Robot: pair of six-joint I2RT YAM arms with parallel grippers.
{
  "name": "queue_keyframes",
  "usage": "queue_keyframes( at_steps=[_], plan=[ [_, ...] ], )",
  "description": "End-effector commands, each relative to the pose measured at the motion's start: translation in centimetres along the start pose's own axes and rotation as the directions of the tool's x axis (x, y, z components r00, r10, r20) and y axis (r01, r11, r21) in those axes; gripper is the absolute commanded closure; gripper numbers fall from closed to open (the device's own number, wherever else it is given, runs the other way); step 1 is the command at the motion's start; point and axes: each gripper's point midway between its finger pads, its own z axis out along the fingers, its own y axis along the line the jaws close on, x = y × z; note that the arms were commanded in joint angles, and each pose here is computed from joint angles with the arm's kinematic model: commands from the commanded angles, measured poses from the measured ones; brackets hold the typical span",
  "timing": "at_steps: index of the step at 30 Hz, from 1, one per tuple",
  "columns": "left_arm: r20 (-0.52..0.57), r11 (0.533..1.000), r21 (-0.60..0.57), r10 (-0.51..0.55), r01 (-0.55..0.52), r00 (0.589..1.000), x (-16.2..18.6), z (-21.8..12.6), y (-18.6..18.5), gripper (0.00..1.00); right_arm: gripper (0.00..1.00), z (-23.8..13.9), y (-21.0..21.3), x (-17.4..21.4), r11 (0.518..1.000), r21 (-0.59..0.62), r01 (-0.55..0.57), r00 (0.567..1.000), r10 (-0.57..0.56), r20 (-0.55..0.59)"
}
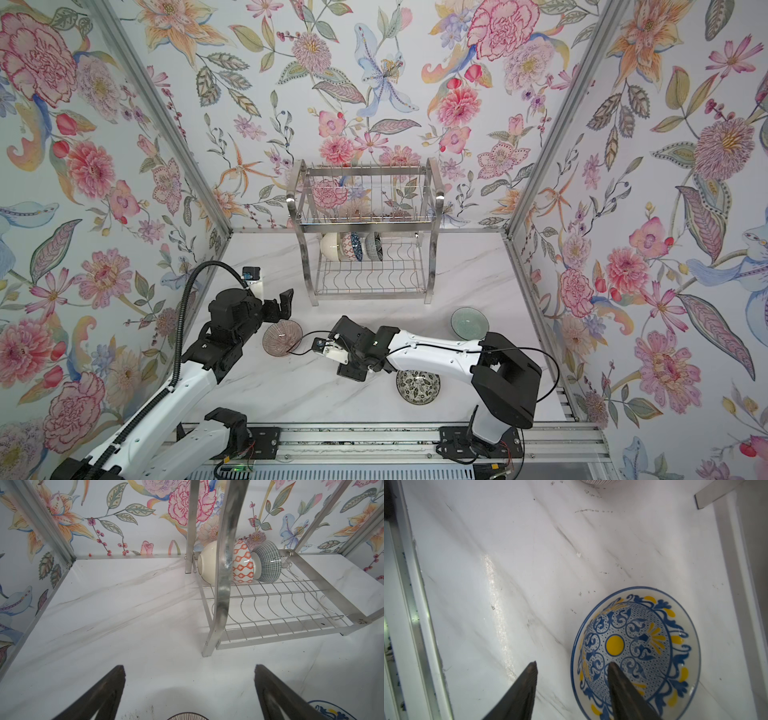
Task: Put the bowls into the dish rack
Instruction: 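Move the right gripper over the blue-and-yellow patterned bowl on the table, then lower the right gripper onto the blue-and-yellow bowl rim and close it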
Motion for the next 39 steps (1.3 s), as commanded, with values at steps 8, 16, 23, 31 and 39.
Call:
queue_keyframes(
  at_steps=[8,16,23,31,39],
  plan=[
    [0.001,0.973,0.231,0.019,-0.018,1.000,-0.1,0.2,-3.9,0.01,0.47,1.4,-0.8,0.5,0.997,0.057,0.051,0.994,-0.045,-0.101],
    [-0.013,0.973,0.229,0.017,-0.014,1.000,0.1,0.5,-3.9,0.01,0.53,2.4,-1.1,0.6,0.994,0.087,0.068,0.988,-0.055,-0.143],
    [-0.018,0.975,0.221,0.017,-0.013,1.000,0.3,0.5,-3.8,0.01,0.58,3.0,-1.1,0.9,0.990,0.108,0.086,0.983,-0.066,-0.173],
    [-0.021,0.976,0.217,0.018,-0.012,1.000,0.3,0.6,-3.7,0.01,0.64,3.3,-1.3,1.5,0.986,0.134,0.096,0.976,-0.067,-0.205],
    [-0.022,0.976,0.216,0.025,-0.019,0.999,0.4,0.5,-3.8,0.01,0.68,3.5,-1.4,1.5,0.985,0.143,0.096,0.975,-0.064,-0.215]
  ],
)
